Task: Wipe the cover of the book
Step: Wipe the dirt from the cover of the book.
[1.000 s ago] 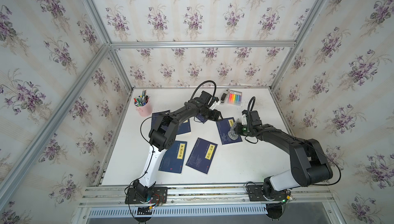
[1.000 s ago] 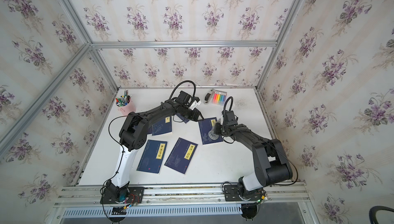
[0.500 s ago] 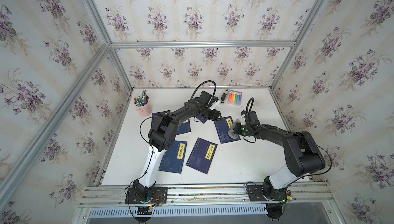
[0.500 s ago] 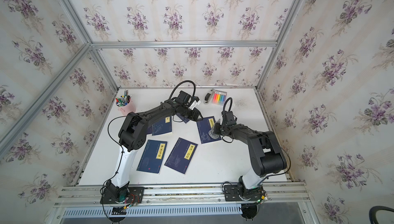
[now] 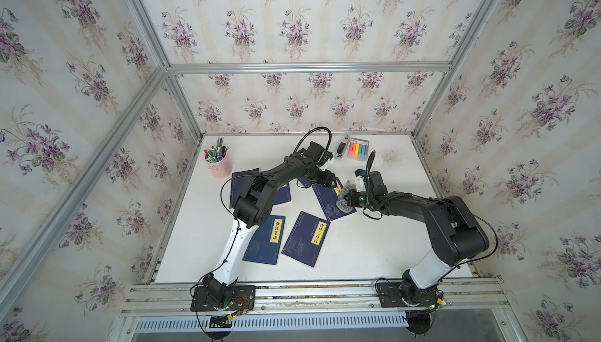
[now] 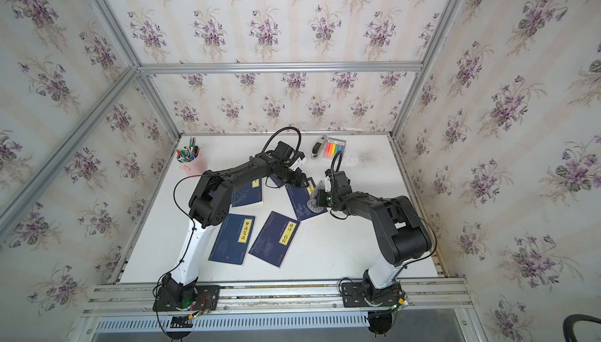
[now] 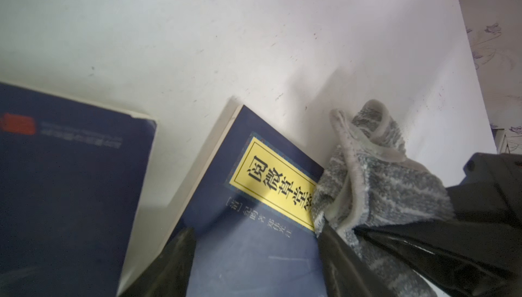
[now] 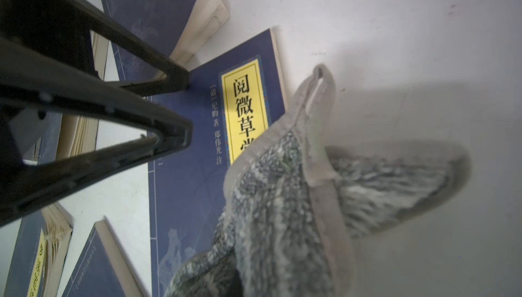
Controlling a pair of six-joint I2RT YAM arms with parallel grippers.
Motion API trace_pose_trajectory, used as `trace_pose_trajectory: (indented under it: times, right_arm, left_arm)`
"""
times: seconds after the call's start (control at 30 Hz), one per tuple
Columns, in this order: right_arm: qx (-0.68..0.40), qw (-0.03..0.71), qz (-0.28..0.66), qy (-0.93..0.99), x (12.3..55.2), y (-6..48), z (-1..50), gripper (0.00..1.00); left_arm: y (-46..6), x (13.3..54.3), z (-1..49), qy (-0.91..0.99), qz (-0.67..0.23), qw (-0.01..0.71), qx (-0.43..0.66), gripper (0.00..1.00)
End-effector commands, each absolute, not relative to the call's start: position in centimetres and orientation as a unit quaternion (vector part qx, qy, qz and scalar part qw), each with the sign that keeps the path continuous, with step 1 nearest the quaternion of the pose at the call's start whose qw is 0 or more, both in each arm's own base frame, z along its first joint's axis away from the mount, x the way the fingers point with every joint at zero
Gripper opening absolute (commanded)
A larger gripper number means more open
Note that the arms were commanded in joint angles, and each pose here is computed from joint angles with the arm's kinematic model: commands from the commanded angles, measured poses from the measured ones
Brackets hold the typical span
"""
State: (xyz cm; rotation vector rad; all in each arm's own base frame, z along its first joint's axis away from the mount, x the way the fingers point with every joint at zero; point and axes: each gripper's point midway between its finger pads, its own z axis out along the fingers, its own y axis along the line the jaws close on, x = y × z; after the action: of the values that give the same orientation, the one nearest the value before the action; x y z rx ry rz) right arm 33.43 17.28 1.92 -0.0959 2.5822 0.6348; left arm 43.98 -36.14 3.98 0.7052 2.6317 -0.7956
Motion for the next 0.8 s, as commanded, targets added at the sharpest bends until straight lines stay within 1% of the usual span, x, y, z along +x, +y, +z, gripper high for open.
trace_pose_trajectory:
  times: [0.0,0.1,0.17,0.3,0.43,0.47,0.53,0.77]
  right_arm:
    - [-0.022,0.124,0.201,0.971,27.6,15.8,-1.3,0.00]
    - [-0.023,0.130,0.199,0.971,27.2,15.9,-1.0,0.00]
    - [-0.024,0.145,0.196,0.970,27.7,15.9,-0.3,0.00]
    - [-0.033,0.175,0.174,0.969,29.1,16.1,1.4,0.00]
    - [-0.056,0.190,0.135,0.971,30.4,16.7,2.5,0.00]
    - [-0.059,0.190,0.133,0.971,30.8,16.9,2.5,0.00]
    - [-0.063,0.184,0.129,0.972,31.0,17.1,2.0,0.00]
    - [-0.079,0.142,0.104,0.981,30.0,17.6,-1.0,0.00]
  left_arm:
    - [-33.7,44.8,3.3,0.939,-0.214,0.159,0.218,0.71]
    - [-32.9,45.1,4.0,0.940,-0.216,0.168,0.204,0.70]
    - [-32.7,45.0,4.4,0.939,-0.216,0.172,0.206,0.67]
    - [-32.3,44.3,3.8,0.941,-0.212,0.157,0.212,0.56]
    - [-32.3,43.6,2.9,0.940,-0.218,0.148,0.218,0.30]
    - [-32.5,43.5,2.9,0.939,-0.221,0.147,0.219,0.24]
    - [-32.6,43.5,2.9,0.937,-0.226,0.146,0.222,0.18]
    - [-32.9,43.1,1.4,0.938,-0.232,0.123,0.228,0.10]
